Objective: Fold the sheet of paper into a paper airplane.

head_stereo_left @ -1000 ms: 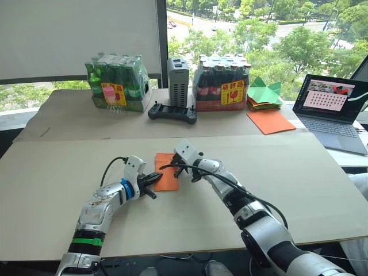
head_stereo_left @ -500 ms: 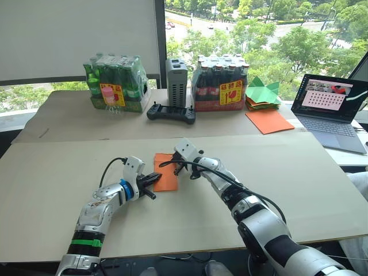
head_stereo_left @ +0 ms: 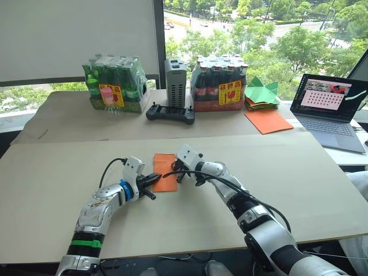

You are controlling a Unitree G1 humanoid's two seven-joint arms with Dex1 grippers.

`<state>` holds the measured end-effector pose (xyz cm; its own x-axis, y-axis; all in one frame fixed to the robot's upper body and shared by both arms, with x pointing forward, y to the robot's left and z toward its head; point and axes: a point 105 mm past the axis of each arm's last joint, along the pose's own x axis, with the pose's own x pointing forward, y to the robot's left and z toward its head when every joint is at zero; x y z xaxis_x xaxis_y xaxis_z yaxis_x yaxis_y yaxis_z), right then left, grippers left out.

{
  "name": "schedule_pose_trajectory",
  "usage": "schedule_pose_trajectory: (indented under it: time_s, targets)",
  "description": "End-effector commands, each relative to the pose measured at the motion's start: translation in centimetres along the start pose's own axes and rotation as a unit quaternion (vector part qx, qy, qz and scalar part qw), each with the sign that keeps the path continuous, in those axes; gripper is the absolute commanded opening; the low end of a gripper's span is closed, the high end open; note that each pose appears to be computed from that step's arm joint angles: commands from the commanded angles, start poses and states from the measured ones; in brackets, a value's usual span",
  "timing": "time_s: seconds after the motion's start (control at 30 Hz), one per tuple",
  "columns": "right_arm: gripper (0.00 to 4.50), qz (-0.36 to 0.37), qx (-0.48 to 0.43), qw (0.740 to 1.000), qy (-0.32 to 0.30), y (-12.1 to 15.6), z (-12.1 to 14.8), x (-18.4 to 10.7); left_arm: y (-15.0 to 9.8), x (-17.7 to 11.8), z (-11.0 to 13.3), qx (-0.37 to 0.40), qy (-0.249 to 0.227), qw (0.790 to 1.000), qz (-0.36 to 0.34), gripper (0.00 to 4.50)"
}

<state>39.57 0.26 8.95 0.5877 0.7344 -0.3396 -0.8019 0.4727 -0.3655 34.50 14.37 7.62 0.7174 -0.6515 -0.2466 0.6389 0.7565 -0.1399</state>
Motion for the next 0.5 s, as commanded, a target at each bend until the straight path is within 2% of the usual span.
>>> schedule_pose_trajectory:
  time_s: [0.03, 0.5]
  targets:
    - [0.01, 0.061, 0.018, 0.996, 0.066, 2.9, -3.6, -0.3, -0.5, 0.3, -0.9, -0.012, 0.017, 1.000, -0.008, 0.00]
    - [0.01, 0.127, 0.026, 0.987, 0.099, 5.8, -5.4, -3.0, -0.6, 0.5, -1.0, -0.014, 0.018, 1.000, -0.010, 0.00]
